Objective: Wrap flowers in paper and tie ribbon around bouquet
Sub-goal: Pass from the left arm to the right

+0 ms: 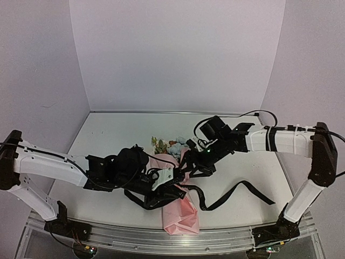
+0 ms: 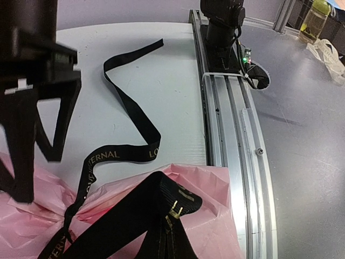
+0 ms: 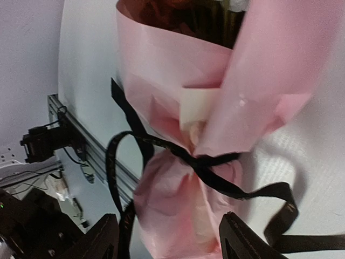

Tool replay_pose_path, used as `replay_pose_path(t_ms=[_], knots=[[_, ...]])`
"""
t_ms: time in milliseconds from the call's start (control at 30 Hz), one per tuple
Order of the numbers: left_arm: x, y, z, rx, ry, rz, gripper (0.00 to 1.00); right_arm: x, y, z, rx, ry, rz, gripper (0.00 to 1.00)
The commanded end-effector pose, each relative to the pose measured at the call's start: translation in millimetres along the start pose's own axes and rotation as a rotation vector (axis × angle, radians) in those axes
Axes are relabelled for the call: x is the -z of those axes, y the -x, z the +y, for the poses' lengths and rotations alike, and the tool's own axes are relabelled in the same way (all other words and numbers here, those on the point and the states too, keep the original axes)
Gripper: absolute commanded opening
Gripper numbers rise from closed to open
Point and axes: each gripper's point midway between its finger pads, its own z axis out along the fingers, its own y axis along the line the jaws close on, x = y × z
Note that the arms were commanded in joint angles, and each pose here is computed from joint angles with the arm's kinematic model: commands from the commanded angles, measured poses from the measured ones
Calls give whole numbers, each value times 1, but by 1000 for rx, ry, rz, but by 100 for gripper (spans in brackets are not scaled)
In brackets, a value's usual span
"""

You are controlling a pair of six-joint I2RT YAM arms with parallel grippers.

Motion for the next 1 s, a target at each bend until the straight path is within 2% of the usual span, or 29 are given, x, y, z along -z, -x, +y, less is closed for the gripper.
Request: replay_pose_path(t_ms=[0,233,467,600,800,867,967], knots=[[10,10,0,-40,27,-29,0,-14,16,54,-88,211,31,66],[10,8,-1,-44,25,-21,0,-36,7,75,-72,231,85,65],[13,7,-1,-40,36,-17,0,-45,-9,75,-77,231,144,53],[14,4,0,-39,44,-9,0,-45,-19,73,-80,225,176,42],[18,3,2,-38,57,-6,0,-38,-32,62,-70,176,199,5],[18,2,2,-38,64,-4,0,-36,-34,59,-71,162,206,0],[20,1,4,-34,74,0,0,-32,-40,51,-63,129,203,0]])
